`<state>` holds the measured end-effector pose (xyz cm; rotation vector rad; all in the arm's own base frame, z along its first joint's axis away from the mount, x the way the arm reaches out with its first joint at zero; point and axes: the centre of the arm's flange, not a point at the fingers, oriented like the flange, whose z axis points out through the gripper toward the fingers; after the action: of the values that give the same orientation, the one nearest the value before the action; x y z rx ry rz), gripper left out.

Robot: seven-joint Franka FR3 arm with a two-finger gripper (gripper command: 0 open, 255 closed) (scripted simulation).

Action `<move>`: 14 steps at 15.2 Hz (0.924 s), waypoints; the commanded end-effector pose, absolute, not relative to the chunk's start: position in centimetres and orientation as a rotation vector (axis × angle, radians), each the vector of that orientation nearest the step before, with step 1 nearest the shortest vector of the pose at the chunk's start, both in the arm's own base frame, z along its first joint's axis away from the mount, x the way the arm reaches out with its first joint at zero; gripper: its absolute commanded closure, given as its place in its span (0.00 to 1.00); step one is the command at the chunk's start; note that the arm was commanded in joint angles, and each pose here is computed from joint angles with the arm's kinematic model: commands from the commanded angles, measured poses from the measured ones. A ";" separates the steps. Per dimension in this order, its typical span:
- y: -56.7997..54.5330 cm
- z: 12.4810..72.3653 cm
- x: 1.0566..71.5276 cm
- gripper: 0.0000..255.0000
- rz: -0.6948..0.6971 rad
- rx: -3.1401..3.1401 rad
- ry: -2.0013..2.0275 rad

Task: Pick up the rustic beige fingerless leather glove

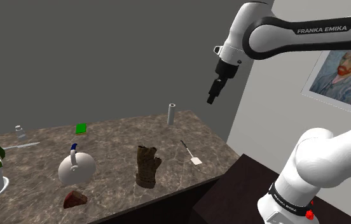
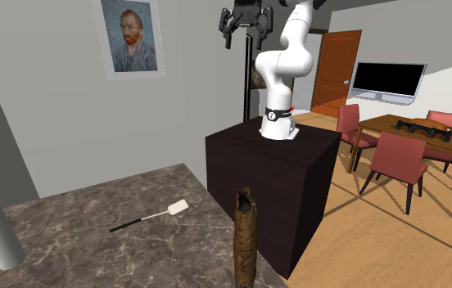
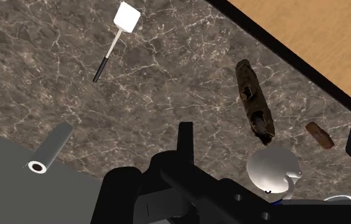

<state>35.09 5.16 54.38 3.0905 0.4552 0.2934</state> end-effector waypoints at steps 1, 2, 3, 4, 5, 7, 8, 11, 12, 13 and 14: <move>5.3 52.0 36.3 0.00 0.304 3.088 0.495; 5.6 50.8 36.8 0.00 0.307 3.086 0.515; 5.8 49.7 37.3 0.00 0.310 3.085 0.535; 6.1 48.5 37.9 0.00 0.313 3.084 0.555; 6.4 47.3 38.4 0.00 0.316 3.082 0.574; 6.9 45.0 39.4 0.00 0.321 3.078 0.614; 7.2 43.8 40.0 0.00 0.324 3.076 0.634; 8.2 40.4 41.5 0.00 0.333 3.069 0.693; 8.5 39.2 42.0 0.00 0.336 3.067 0.713; 8.8 38.1 42.5 0.00 0.339 3.064 0.733; 9.2 36.9 43.0 0.00 0.342 3.061 0.752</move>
<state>42.59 8.97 38.10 3.0649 0.7322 0.3356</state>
